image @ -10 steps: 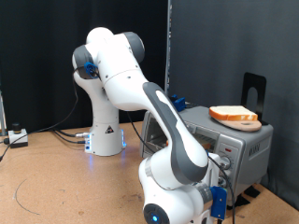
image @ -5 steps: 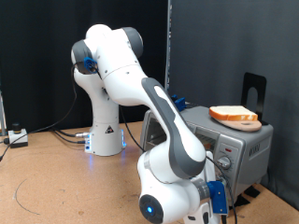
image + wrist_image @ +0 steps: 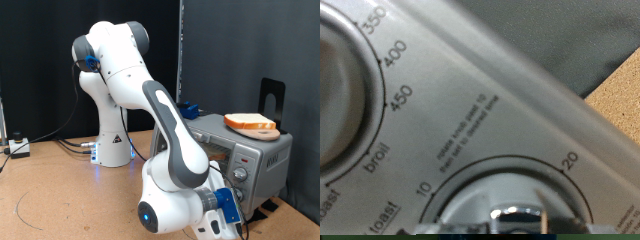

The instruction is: Make a piece of toast with the oven

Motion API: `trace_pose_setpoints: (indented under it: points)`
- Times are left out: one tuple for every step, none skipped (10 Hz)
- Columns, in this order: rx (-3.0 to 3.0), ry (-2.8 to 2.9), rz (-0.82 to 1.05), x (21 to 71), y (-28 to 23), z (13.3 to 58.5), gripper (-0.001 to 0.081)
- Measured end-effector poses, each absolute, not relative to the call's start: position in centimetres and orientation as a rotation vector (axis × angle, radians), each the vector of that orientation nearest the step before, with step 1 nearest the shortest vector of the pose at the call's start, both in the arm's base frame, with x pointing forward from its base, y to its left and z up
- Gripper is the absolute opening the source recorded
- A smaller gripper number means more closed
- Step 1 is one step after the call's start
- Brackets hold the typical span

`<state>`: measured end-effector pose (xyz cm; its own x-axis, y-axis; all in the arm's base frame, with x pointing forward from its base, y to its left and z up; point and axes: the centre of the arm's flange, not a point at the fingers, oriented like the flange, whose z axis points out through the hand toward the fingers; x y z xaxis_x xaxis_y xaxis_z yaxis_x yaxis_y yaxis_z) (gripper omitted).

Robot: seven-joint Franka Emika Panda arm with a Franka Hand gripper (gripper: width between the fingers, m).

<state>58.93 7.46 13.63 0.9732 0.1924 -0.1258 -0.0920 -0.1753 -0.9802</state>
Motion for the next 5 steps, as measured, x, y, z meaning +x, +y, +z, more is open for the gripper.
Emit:
trace_pose_setpoints:
  points:
    - [-1.729,-0.074,0.253,58.92,7.46,13.63,0.0098]
    - [-1.729,-0.074,0.253,58.92,7.46,13.63,0.0098]
    - [-1.729,-0.073,0.254,58.92,7.46,13.63,0.0098]
    - [-1.73,-0.066,0.261,58.92,7.45,13.63,0.0098]
    - [-1.733,-0.066,0.265,58.95,7.44,13.65,0.0098]
